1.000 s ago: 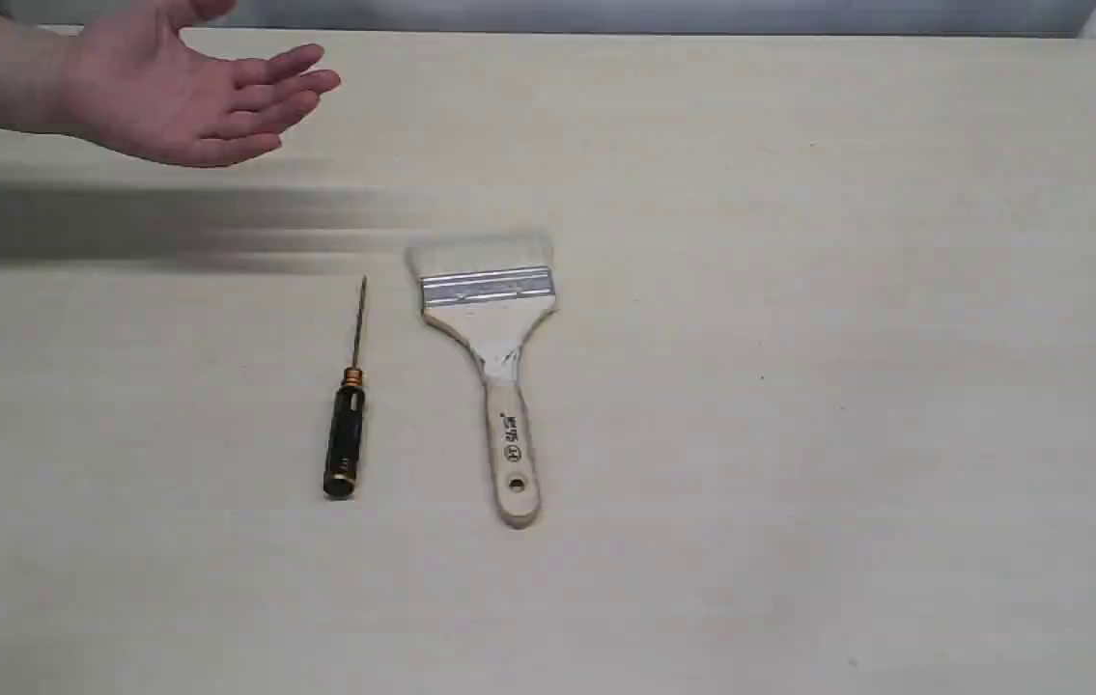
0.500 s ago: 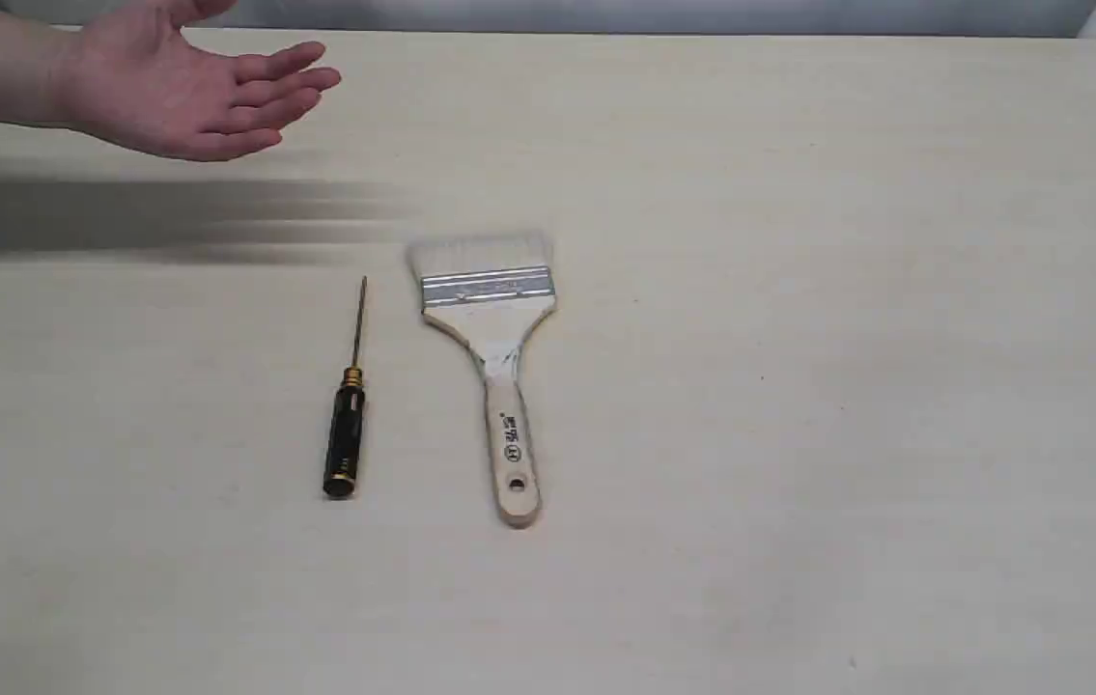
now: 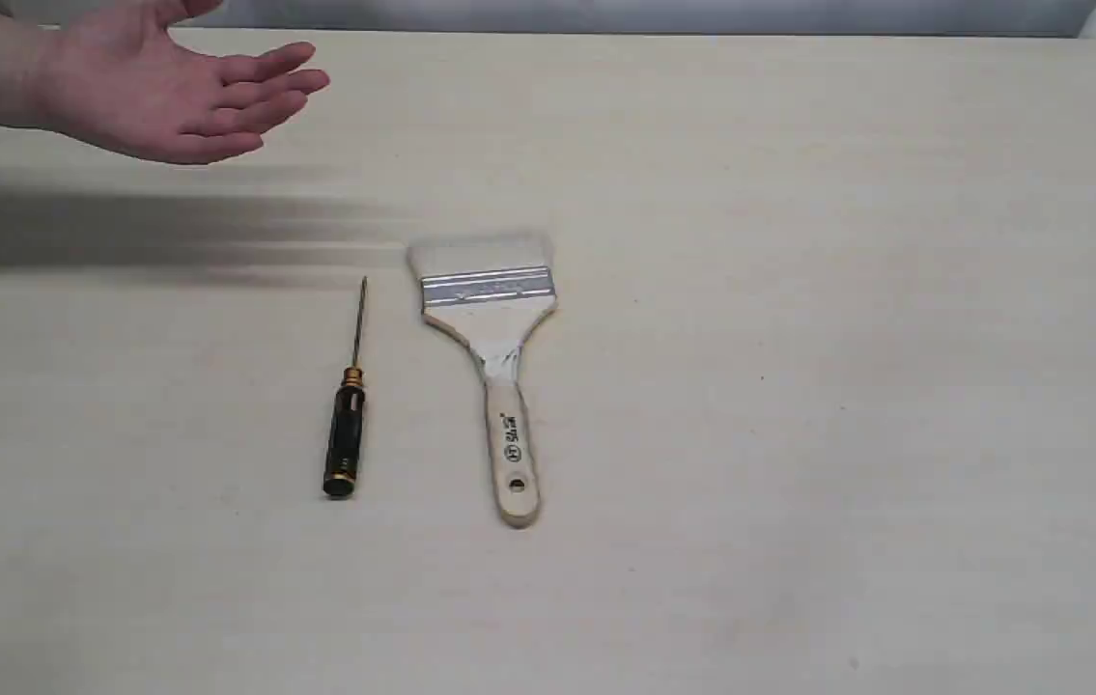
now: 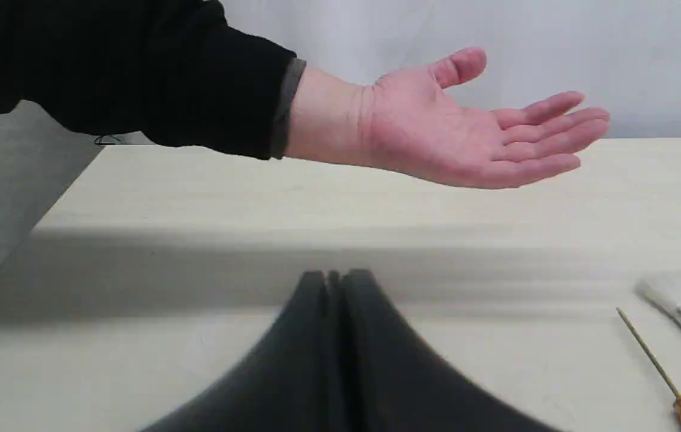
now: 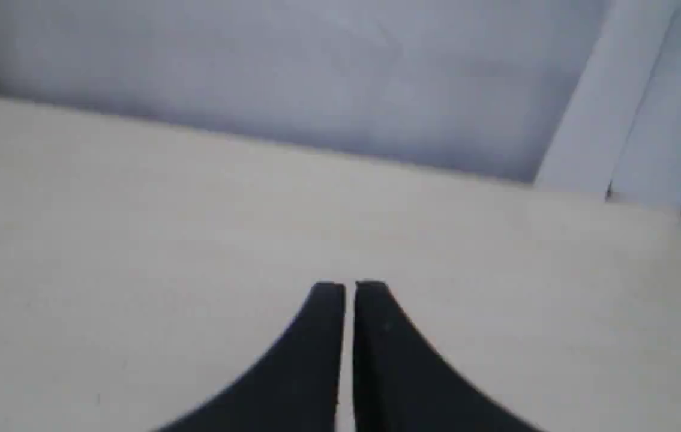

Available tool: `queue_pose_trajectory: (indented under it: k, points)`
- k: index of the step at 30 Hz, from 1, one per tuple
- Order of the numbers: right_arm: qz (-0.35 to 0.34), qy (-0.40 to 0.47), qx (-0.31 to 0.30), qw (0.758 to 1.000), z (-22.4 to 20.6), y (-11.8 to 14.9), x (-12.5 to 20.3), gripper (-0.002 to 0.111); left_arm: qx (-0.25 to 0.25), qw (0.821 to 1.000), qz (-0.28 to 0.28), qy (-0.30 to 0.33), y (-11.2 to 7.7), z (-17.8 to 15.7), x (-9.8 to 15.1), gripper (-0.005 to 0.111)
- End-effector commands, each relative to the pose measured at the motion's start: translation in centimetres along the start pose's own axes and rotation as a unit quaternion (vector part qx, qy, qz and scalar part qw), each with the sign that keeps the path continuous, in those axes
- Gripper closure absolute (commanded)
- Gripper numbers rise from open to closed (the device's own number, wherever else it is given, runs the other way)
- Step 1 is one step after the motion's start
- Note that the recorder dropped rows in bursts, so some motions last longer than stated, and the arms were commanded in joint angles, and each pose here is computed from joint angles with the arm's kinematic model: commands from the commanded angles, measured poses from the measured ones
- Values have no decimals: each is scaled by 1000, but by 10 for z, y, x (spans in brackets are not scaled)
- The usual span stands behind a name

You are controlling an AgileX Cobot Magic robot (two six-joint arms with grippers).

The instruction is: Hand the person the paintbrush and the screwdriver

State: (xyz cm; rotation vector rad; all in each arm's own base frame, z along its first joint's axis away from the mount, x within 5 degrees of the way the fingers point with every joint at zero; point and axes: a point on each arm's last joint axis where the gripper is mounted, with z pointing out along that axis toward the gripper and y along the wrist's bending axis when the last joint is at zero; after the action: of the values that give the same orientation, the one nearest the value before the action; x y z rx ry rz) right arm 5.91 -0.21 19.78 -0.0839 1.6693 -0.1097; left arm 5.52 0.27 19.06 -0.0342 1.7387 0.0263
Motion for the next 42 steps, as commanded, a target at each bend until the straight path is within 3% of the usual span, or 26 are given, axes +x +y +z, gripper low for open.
queue_pose_trajectory:
  k: [1,6,15,17,20,25,29,31,33,42]
  points:
    - [-10,-114,-4,993,-3,1,-20,104,5,1000,-1,-3,-1,0,0,107]
    - [-4,-198,-7,980,-7,1,-35,104,5,1000,-1,-3,-1,0,0,107]
    - [-2,-219,-8,976,-9,2,-38,104,5,1000,-1,-3,-1,0,0,107]
    - [63,-233,-19,970,-10,1,-41,104,5,1000,-1,-3,-1,0,0,107]
    - [213,-234,-42,948,-11,-2,-41,104,5,1000,-1,-3,-1,0,0,107]
    - [264,-268,-71,924,-14,-1,-48,104,5,1000,-2,-2,-1,0,0,107]
    - [229,-311,-157,909,-22,13,-57,104,5,1000,-2,-3,-1,0,0,107]
    - [156,-300,-213,917,-27,26,-63,104,5,1000,-1,-3,-1,0,0,107]
    - [142,-284,-248,915,-31,31,-76,104,5,1000,-1,-3,-1,0,0,107]
    - [72,-189,-296,934,-10,35,-147,104,5,1000,-1,-3,-1,0,0,107]
